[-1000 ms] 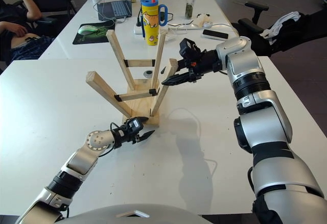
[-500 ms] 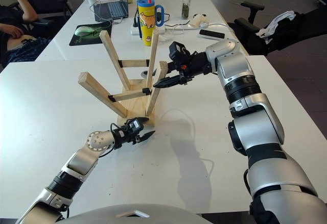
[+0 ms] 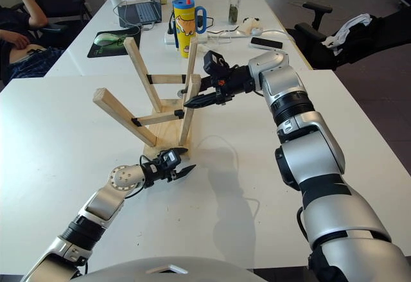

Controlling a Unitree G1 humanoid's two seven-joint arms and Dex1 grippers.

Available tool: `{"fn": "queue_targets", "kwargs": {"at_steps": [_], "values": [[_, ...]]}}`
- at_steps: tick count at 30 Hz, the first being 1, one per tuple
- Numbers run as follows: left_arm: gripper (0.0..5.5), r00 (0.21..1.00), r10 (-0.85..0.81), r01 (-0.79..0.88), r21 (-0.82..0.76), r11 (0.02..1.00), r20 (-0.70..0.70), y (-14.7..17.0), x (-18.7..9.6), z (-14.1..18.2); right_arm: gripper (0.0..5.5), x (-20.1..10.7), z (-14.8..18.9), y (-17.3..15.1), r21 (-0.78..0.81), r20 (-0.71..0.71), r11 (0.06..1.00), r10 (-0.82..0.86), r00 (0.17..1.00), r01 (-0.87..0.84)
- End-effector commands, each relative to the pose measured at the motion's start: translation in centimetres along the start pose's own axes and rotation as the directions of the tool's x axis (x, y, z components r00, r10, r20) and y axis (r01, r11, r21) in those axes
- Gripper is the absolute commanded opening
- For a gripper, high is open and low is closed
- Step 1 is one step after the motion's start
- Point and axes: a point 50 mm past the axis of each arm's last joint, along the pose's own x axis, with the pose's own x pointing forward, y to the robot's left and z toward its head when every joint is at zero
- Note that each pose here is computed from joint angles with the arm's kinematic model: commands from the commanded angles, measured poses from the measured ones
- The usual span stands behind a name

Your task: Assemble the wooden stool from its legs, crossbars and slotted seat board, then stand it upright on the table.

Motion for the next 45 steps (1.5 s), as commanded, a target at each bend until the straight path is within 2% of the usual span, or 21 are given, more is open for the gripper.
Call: {"fn": "queue_targets", "kwargs": {"at_steps": [1, 6, 12, 20, 24, 30, 35, 38, 40, 42, 45], "values": [[2.97, 0.989, -0.089, 0.079, -0.082, 0.993, -0.121, -2.2, 0.2, -2.6, 2.07, 4.2, -7.3, 2.3, 0.108, -0.244, 0.994, 0.041, 0.969, -0.015], [2.97, 0.989, -0.087, 0.075, -0.099, 0.992, -0.124, -2.1, 0.1, -2.8, 2.07, 4.4, -8.5, 3.2, 0.031, -0.227, 0.999, -0.036, 0.973, 0.044], [2.97, 0.990, -0.081, 0.068, -0.113, 0.991, -0.114, -1.7, 0.1, -2.5, 2.07, 4.8, -8.1, 3.6, 0.024, -0.177, 0.996, -0.076, 0.981, 0.081], [2.97, 0.999, -0.039, 0.039, -0.150, 0.988, 0.000, -0.8, -0.2, -0.9, 2.07, 4.5, -8.1, 3.3, 0.142, -0.183, 0.982, -0.096, 0.978, 0.123], [2.97, 0.998, -0.027, 0.037, -0.165, 0.986, 0.065, -0.6, -0.6, 0.2, 2.07, 3.4, -6.2, 2.5, 0.180, -0.149, 0.976, -0.096, 0.984, 0.122], [2.97, 0.996, -0.038, 0.051, -0.164, 0.985, 0.083, -1.0, -1.4, 0.8, 2.07, 2.8, -4.5, 2.7, 0.237, -0.093, 0.971, 0.025, 0.995, -0.002], [2.97, 0.963, -0.038, 0.072, -0.122, 0.990, 0.267, -0.9, -4.2, 4.6, 2.07, 1.9, -4.2, 3.7, 0.275, -0.078, 0.960, 0.079, 0.994, -0.055], [2.97, 0.901, -0.026, 0.064, -0.074, 0.995, 0.432, -1.4, -6.5, 8.3, 2.07, 1.1, -4.2, 4.2, 0.283, -0.097, 0.959, 0.059, 0.994, -0.029], [2.97, 0.873, -0.009, 0.038, -0.050, 0.998, 0.488, -1.5, -7.6, 9.9, 2.07, 0.8, -4.4, 4.7, 0.288, -0.115, 0.957, 0.044, 0.992, -0.009], [2.97, 0.846, 0.053, -0.043, -0.031, 0.999, 0.531, -1.0, -8.8, 11.2, 2.07, 0.8, -5.0, 5.2, 0.301, -0.137, 0.953, 0.025, 0.990, 0.017], [2.52, 0.818, 0.151, -0.238, 0.089, 0.967, 0.555, 0.1, -10.2, 12.3, 2.07, 0.9, -5.8, 5.8, 0.318, -0.157, 0.946, -0.005, 0.988, 0.055]]}}
